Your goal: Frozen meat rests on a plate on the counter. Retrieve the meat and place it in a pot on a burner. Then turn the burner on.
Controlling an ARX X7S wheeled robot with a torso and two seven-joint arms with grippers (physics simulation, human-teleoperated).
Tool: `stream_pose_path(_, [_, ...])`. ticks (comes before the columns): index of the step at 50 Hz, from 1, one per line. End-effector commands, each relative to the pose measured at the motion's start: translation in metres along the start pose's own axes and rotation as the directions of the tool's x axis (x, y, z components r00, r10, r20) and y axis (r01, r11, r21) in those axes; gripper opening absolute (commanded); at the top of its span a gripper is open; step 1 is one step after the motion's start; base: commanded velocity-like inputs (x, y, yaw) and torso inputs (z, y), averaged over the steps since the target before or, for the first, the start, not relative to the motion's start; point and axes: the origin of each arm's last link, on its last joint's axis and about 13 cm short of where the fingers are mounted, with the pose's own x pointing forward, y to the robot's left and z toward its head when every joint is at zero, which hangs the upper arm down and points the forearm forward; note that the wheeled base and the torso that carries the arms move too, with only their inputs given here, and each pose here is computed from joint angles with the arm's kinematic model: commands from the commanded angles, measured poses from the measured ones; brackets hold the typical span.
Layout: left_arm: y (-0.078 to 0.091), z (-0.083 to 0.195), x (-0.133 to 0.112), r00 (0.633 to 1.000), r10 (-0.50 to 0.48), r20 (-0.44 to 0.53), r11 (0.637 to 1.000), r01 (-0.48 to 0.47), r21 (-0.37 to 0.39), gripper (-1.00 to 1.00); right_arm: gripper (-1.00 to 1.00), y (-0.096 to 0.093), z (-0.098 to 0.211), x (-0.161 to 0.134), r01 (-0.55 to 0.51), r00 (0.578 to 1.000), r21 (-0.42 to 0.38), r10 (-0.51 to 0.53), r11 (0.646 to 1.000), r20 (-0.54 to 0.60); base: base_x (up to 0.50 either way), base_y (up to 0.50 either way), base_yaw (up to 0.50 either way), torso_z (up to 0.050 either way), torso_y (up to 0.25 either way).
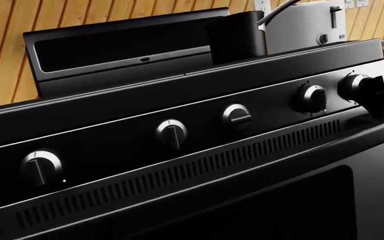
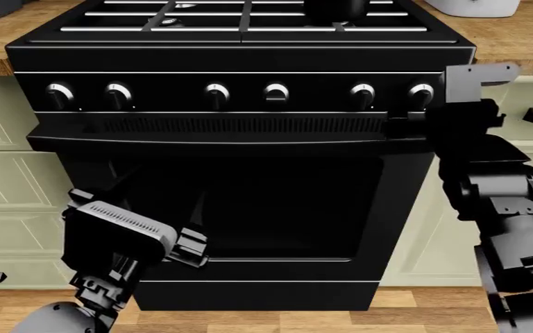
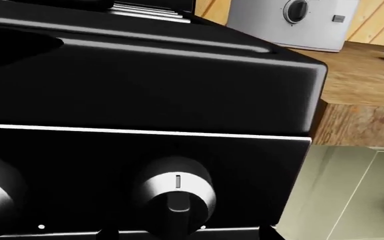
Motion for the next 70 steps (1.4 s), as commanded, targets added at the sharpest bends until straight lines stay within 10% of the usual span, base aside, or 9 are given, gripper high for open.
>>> stream_pose_path(1, [0.000, -0.001, -0.001, 1.000, 0.006, -0.002, 1.000, -0.006, -0.004, 1.00, 1.00, 0.000, 0.002, 0.006, -0.003, 1.000, -0.005, 0.003, 1.000, -0.003, 0.00, 0.00, 0.00, 0.000, 0.000])
stream_pose_path(14, [0.001, -0.002, 0.000, 1.000, 0.007, -0.005, 1.000, -0.007, -0.005, 1.00, 1.00, -0.001, 0.000, 0.007, -0.001, 1.000, -0.001, 0.001, 1.000, -0.013, 0.00, 0.00, 0.00, 0.000, 0.000])
stream_pose_path(15, [0.001, -0.002, 0.000, 1.000, 0.007, -0.005, 1.000, -0.007, -0.005, 1.00, -1.00, -0.001, 0.000, 0.007, 0.000, 1.000, 0.000, 0.000, 1.000, -0.012, 0.00, 0.00, 0.00, 0.000, 0.000])
stream_pose_path(41, [0.000, -0.001, 0.000, 1.000, 0.004, -0.001, 1.000, -0.004, -0.002, 1.00, -1.00, -0.008, 0.003, 0.006, 0.020, 1.000, -0.032, -0.020, 0.999, 0.002, 0.00, 0.00, 0.00, 0.000, 0.000])
stream_pose_path(58, [0.000, 0.000, -0.001, 1.000, 0.007, -0.001, 1.000, -0.007, 0.002, 1.00, -1.00, -0.022, 0.014, 0.007, 0.206, 0.975, -0.425, -0.149, 0.882, 0.162, 0.00, 0.00, 0.00, 0.000, 0.000])
stream_pose_path(70, [0.000, 0.000, -0.001, 1.000, 0.008, -0.001, 1.000, -0.008, 0.002, 1.00, -1.00, -0.030, 0.023, 0.006, 0.239, 0.968, -0.509, -0.165, 0.827, 0.187, 0.00, 0.00, 0.00, 0.000, 0.001])
